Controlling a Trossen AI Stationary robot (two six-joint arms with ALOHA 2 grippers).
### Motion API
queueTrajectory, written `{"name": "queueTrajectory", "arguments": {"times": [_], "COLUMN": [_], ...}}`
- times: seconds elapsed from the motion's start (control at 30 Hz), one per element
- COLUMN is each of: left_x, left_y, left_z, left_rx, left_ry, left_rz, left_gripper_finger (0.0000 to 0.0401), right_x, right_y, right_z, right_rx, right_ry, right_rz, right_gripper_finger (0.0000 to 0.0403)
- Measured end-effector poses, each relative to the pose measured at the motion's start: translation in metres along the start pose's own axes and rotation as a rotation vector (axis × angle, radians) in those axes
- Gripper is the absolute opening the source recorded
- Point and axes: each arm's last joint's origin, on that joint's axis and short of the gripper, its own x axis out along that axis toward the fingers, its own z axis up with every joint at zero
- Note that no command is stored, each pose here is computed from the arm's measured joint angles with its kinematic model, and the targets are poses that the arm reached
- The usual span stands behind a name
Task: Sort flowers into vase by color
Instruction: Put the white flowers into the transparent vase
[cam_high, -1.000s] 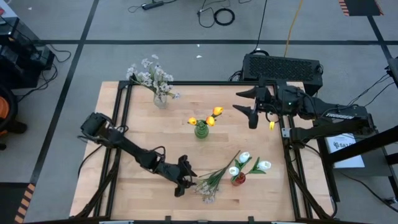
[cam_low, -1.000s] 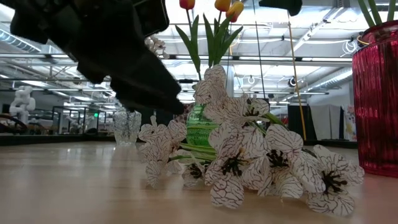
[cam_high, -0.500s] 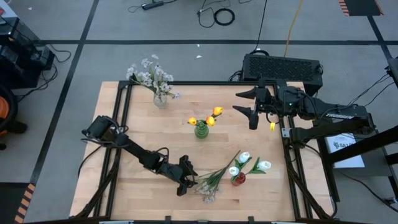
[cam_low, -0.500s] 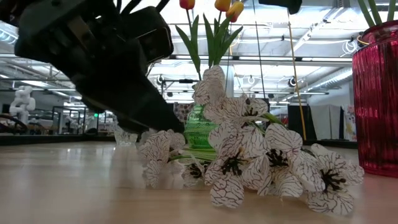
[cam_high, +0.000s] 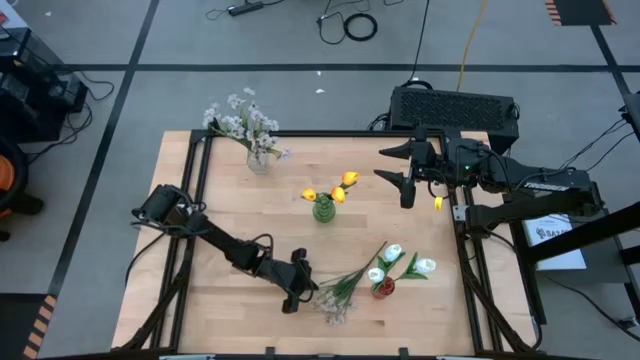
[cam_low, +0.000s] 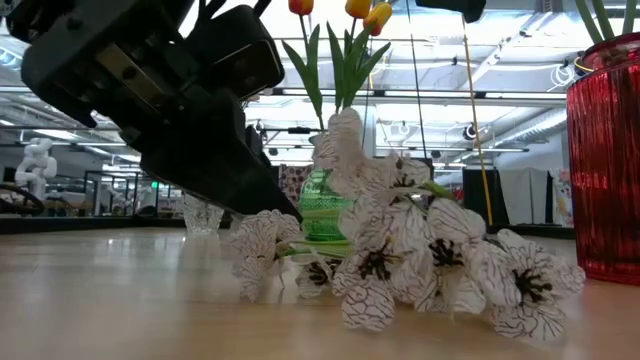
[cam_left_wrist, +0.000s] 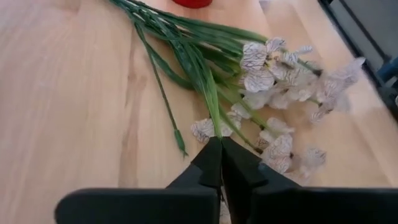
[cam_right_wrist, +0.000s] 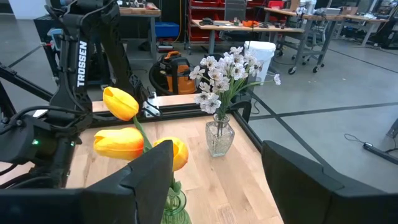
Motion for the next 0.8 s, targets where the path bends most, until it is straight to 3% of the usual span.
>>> {"name": "queueTrajectory", "arguments": {"times": [0.27, 0.4, 0.5, 0.63, 0.8], "left_x": [-0.030, -0.066, -0.100, -0.138, -0.169], "left_y": [0.011, 0.013, 0.016, 0.016, 0.012], "left_z": [0.001, 0.006, 0.012, 0.021, 0.033], "left_rx": [0.037, 0.109, 0.078, 0.062, 0.057], "left_ry": [0.231, 0.381, 0.456, 0.457, 0.334], "left_rz": [0.071, 0.101, 0.156, 0.184, 0.214], "left_gripper_finger": [0.0004, 0.0007, 0.0008, 0.0009, 0.0026], "right_x": [0.000, 0.000, 0.000, 0.000, -0.002], "right_y": [0.000, 0.000, 0.000, 0.002, 0.014], "right_z": [0.000, 0.000, 0.000, -0.001, 0.002], "right_rx": [0.000, -0.004, -0.005, -0.008, -0.087], "right_ry": [0.001, 0.001, 0.004, 0.011, -0.025], "right_rz": [0.000, 0.000, 0.001, 0.051, 0.183], "right_gripper_finger": [0.0238, 0.0238, 0.0238, 0.0238, 0.0238]}}
